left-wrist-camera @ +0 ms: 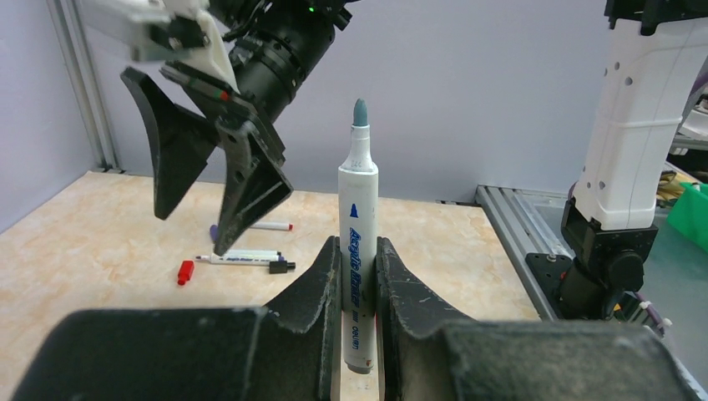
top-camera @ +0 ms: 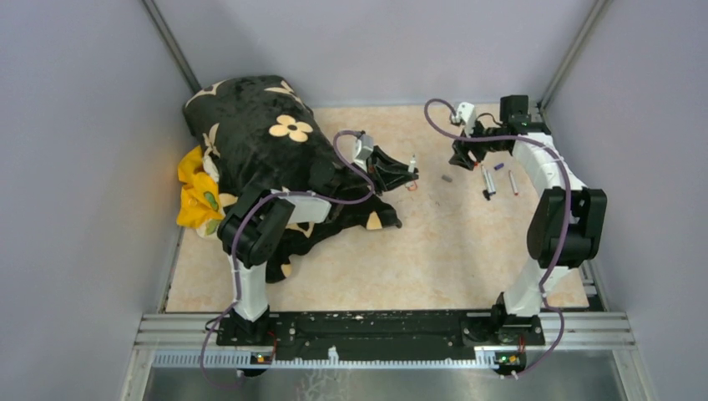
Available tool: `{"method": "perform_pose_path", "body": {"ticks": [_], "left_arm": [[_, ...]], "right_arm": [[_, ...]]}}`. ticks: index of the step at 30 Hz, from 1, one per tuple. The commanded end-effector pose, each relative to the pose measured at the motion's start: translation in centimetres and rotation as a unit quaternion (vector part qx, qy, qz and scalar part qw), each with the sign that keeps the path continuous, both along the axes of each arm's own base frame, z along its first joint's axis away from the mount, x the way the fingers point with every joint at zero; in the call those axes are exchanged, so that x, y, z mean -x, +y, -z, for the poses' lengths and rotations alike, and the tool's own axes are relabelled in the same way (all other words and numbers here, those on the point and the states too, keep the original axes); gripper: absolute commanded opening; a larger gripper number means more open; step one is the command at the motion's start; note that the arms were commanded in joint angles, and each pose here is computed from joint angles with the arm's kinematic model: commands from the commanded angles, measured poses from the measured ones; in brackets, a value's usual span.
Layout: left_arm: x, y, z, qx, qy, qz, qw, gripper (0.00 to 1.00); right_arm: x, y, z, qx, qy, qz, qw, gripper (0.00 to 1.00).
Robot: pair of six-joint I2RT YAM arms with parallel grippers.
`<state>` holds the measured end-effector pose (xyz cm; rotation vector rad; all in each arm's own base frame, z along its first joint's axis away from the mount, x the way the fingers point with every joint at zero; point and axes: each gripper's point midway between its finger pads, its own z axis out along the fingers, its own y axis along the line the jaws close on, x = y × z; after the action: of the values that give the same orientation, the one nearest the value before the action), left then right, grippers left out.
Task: Insert the pens into the pen caps
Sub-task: Move the pen cap to the center of the board, then insert the pen cap onto the pen.
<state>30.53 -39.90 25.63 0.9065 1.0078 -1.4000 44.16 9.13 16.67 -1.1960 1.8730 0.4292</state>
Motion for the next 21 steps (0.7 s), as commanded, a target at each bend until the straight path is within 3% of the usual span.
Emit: {"method": "perform_pose_path", "body": {"ticks": [1,3,7,21], "left_arm": [[0.4,0.9,-1.4,0.008,-0.046,-0.007,0.999,0.0],[0.3,1.2,-1.4,0.007,-0.049,-0.013,0.999,0.0],[0.1,2.1,-1.4,0.007,-0.063,-0.03,0.998,0.0],[0.0,3.5,-1.8,0.015,-0.087,-0.063,0.994,0.0]], "right_arm": [[0.6,-0.2,1.3,0.078,-0.063,-0.147,0.984,0.63],[0.5,-0.8,2.4,0.108,-0.059,-0.175,0.977,0.62],[-0.6,0.2,4.0,0.101,-0.007,-0.186,0.977,0.58],[-1.2,0.1,10.1,0.137,0.12,-0.098,0.978,0.55]]}}
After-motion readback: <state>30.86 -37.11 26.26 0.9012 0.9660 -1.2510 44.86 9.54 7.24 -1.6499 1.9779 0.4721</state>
